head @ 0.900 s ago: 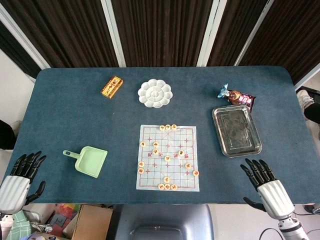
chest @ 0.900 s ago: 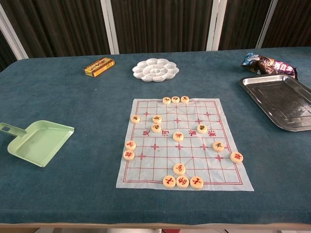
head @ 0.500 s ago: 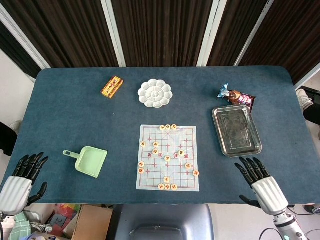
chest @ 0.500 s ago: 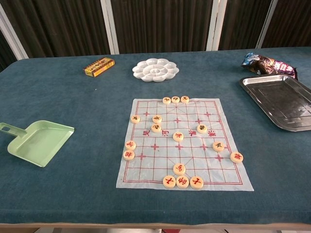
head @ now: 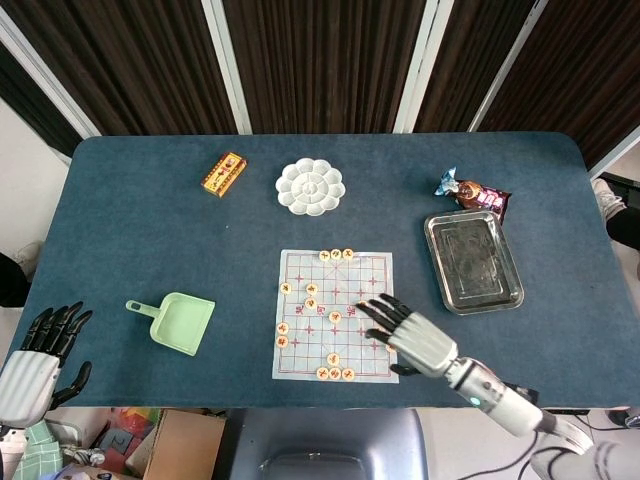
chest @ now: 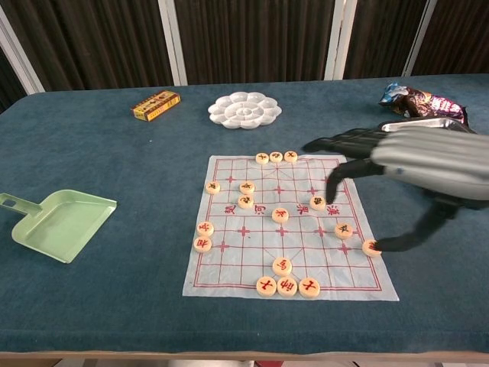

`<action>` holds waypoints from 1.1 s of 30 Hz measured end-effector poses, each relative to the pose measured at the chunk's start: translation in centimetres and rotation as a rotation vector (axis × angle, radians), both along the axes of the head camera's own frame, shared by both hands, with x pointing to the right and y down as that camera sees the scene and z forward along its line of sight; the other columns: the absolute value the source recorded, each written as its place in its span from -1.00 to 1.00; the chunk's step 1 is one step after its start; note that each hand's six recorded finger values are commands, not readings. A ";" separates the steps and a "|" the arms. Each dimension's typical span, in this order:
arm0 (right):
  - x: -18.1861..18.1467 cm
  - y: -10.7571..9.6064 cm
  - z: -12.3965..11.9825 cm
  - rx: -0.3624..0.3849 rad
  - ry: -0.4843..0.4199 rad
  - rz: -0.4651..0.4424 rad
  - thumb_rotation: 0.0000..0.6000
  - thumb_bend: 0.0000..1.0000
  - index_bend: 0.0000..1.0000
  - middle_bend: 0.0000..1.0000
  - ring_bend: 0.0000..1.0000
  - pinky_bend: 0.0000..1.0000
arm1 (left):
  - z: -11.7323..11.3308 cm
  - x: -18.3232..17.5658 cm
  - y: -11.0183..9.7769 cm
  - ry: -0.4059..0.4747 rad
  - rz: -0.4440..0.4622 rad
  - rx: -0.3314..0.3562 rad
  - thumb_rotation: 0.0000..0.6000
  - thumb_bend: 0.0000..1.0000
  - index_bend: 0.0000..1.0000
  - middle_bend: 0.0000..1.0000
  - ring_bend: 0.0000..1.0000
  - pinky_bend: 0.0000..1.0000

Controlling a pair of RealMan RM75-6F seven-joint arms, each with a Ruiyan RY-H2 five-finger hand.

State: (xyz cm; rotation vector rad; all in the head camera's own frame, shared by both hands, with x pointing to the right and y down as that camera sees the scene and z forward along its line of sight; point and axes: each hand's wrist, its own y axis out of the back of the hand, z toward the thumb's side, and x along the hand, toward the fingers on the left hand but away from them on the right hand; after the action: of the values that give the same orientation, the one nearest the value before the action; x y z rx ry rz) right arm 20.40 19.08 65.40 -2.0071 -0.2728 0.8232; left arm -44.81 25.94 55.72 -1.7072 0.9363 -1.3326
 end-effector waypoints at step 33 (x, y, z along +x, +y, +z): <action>-7.8 0.6 6.4 0.039 0.072 -0.205 1.00 -0.23 0.19 -0.88 -1.00 -1.00 | -0.4 -0.5 -0.3 0.008 -0.024 0.014 1.00 -0.09 -1.00 -1.00 -1.00 -0.99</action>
State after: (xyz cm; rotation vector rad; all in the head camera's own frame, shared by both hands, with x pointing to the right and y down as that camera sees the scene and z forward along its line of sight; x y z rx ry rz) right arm 12.59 19.72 71.81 -1.9277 -0.0404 0.7520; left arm -45.34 25.59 55.37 -1.6969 0.9712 -1.3321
